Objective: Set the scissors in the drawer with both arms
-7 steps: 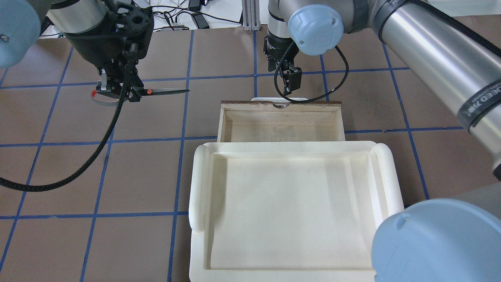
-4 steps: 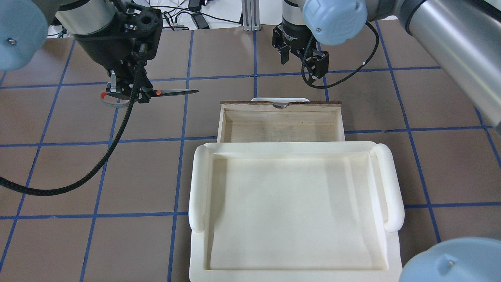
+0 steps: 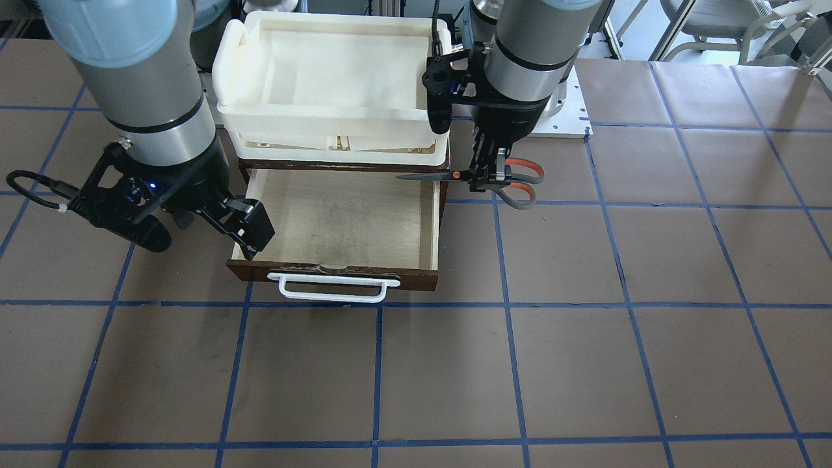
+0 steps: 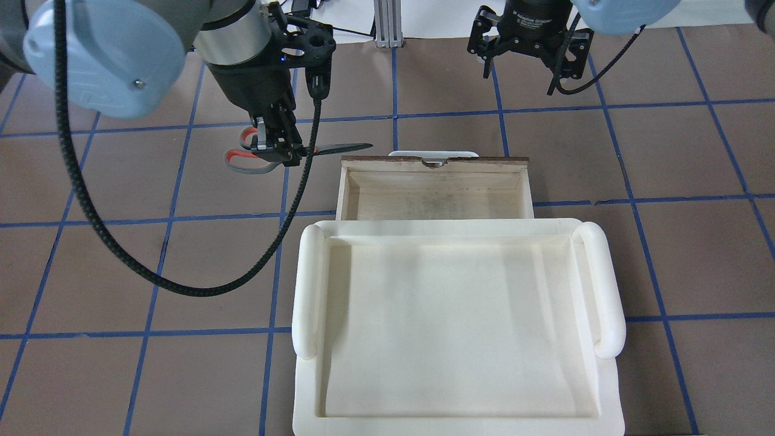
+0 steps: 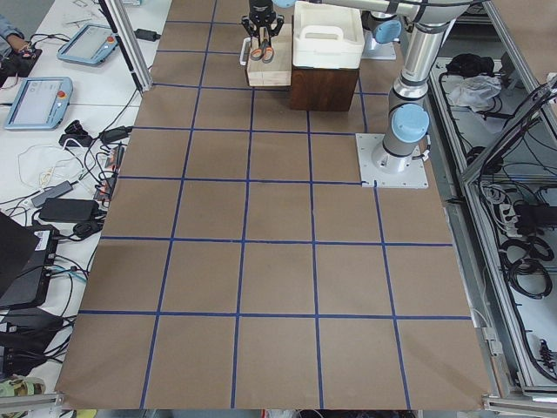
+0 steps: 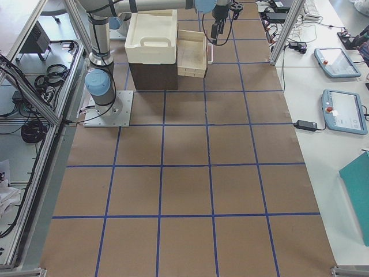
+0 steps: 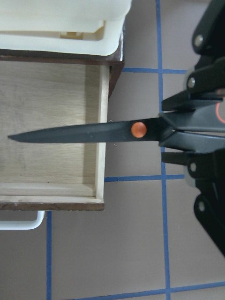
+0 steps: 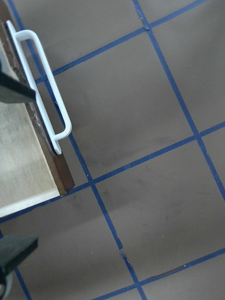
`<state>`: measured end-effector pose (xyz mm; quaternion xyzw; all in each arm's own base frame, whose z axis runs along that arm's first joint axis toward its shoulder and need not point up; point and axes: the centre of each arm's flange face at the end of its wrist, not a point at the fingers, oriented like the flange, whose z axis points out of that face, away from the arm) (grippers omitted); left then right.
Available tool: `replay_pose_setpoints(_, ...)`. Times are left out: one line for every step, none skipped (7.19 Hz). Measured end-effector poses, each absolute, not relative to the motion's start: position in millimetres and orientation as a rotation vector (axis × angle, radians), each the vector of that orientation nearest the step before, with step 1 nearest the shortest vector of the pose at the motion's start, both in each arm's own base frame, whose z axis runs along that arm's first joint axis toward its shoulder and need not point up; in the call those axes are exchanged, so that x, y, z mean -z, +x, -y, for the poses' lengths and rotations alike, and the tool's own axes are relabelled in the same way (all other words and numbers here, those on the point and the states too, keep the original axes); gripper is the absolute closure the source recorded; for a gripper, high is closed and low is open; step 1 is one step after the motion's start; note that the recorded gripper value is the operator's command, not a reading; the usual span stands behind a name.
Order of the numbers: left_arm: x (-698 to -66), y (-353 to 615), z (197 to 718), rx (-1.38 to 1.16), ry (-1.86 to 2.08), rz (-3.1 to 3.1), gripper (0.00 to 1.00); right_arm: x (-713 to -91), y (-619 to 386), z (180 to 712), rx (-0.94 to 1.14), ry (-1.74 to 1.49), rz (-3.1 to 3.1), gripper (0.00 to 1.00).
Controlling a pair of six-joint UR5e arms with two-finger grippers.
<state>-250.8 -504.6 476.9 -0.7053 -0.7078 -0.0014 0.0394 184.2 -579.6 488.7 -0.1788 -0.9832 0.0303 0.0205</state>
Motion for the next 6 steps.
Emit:
replay_pose_setpoints(-466.0,-267.7,509.4,-0.009,-2.148,2.173,1.00,-493.4,173.9,572.8,-0.087,-0.347,3.078,0.00)
replay_pose_setpoints(-453.9,-283.5,513.5,-0.020,-2.136,2.171,1.00,-494.5,166.8,568.5,-0.081,-0.170,3.087,0.00)
replay_pose_setpoints(-440.4,-301.4,516.1,-0.022,-2.132,2.172,1.00,-494.9,158.2,564.8,-0.066,-0.082,3.087,0.00)
replay_pose_setpoints(-428.5,-320.0,516.7,-0.027,-2.130,2.179,1.00,-497.0,147.7,559.0,-0.036,-0.058,3.088,0.00)
replay_pose_setpoints(-417.0,-334.2,515.4,-0.016,-2.127,2.181,1.00,-501.4,139.0,551.2,0.000,-0.023,3.090,0.00)
replay_pose_setpoints(-403.3,-343.6,515.0,0.006,-2.108,2.189,1.00,-505.3,133.2,544.7,0.028,0.041,3.086,0.00)
